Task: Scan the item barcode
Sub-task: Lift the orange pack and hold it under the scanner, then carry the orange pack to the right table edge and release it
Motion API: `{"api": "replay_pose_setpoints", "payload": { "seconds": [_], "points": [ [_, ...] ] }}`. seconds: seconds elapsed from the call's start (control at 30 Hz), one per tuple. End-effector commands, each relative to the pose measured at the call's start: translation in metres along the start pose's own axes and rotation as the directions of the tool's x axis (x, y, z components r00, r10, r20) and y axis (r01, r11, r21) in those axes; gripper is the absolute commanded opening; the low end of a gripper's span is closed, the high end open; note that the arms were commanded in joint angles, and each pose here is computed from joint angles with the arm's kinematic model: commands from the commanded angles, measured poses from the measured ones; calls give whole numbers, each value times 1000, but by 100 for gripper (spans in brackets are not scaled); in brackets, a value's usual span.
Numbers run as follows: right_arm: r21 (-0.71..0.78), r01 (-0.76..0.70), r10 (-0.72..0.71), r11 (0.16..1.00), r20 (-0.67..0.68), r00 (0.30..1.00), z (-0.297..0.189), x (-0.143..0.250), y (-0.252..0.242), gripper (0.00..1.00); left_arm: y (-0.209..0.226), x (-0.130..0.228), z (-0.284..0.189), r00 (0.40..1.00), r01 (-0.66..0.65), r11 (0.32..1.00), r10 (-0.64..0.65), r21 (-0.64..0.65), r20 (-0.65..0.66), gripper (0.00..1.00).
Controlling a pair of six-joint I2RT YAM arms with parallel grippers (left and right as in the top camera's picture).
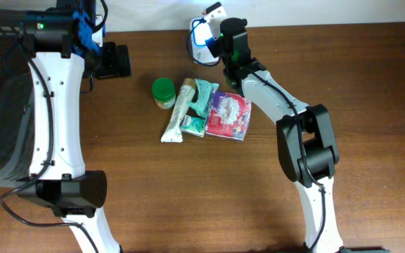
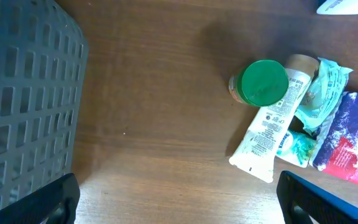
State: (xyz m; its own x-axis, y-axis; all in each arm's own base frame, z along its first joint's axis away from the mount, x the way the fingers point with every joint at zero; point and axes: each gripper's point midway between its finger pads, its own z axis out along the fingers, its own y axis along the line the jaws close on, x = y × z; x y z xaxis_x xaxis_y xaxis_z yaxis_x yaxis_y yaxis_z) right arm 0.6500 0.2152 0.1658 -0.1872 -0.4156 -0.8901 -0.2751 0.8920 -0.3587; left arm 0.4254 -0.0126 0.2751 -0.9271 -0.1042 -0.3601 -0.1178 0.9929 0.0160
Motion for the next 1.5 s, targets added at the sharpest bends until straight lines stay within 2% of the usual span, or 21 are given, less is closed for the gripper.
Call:
{"api": "replay_pose_setpoints", "payload": {
  "seconds": [0.0, 0.1, 0.4, 0.47, 0.5, 0.6, 0.7, 0.77, 0.8, 0.87, 0.9, 0.93, 1.0, 1.17, 1.33, 1.4, 1.43, 1.47],
  "points": [
    [-37, 89, -89, 995, -7, 996, 7, 13, 14, 4, 0, 1, 3, 1000, 7, 1000, -7, -6, -9, 99],
    [-48, 202, -202, 978, -12, 979, 10, 20, 21, 4, 0, 1, 3, 1000, 7, 1000, -7, -6, -9, 99],
    [-84, 188, -192, 979, -46, 980, 9, 30, 28, 4, 0, 1, 3, 1000, 7, 1000, -7, -6, -9, 99],
    [1, 100, -100, 995, -56, 993, 4, 18, 9, 4, 0, 1, 3, 1000, 7, 1000, -7, -6, -9, 99],
    [45, 21, -19, 999, -30, 999, -4, -2, -9, 4, 0, 1, 3, 1000, 7, 1000, -7, -6, -9, 99],
    [112, -104, 100, 988, 36, 994, -31, -44, -65, 4, 0, 1, 3, 1000, 7, 1000, -7, -6, -9, 99],
    [199, -223, 229, 954, -4, 974, -60, -43, -139, 4, 0, 1, 3, 1000, 7, 1000, -7, -6, -9, 99],
    [272, -306, 335, 912, -68, 940, -79, -16, -186, 4, 0, 1, 3, 1000, 7, 1000, -7, -6, -9, 99],
    [351, -361, 426, 864, -127, 896, -94, 19, -227, 4, 0, 1, 3, 1000, 7, 1000, -7, -6, -9, 99],
    [464, -360, 509, 809, -246, 825, -122, 84, -280, 4, 0, 1, 3, 1000, 7, 1000, -7, -6, -9, 99],
    [533, -347, 561, 772, -313, 766, -145, 127, -311, 4, 0, 1, 3, 1000, 7, 1000, -7, -6, -9, 99],
    [592, -336, 610, 732, -351, 711, -168, 163, -339, 4, 0, 1, 3, 1000, 7, 1000, -7, -6, -9, 99],
    [668, -325, 675, 670, -364, 642, -202, 208, -375, 4, 0, 1, 3, 1000, 7, 1000, -7, -6, -9, 99],
    [790, -325, 801, 520, -319, 507, -268, 311, -438, 4, 0, 1, 3, 1000, 7, 1000, -7, -6, -9, 99],
    [799, -375, 853, 471, -304, 423, -280, 377, -445, 5, 0, 1, 3, 1000, 7, 1000, -7, -6, -9, 99],
    [816, -379, 869, 437, -273, 414, -286, 382, -451, 22, 0, 1, 3, 1000, 7, 1000, -7, -6, -9, 99],
    [819, -378, 870, 432, -268, 414, -289, 382, -453, 41, 0, 1, 3, 1000, 7, 1000, -7, -6, -9, 99],
    [818, -378, 872, 433, -274, 406, -291, 382, -451, 44, 0, 1, 3, 1000, 7, 1000, -7, -5, -9, 99]
  ]
}}
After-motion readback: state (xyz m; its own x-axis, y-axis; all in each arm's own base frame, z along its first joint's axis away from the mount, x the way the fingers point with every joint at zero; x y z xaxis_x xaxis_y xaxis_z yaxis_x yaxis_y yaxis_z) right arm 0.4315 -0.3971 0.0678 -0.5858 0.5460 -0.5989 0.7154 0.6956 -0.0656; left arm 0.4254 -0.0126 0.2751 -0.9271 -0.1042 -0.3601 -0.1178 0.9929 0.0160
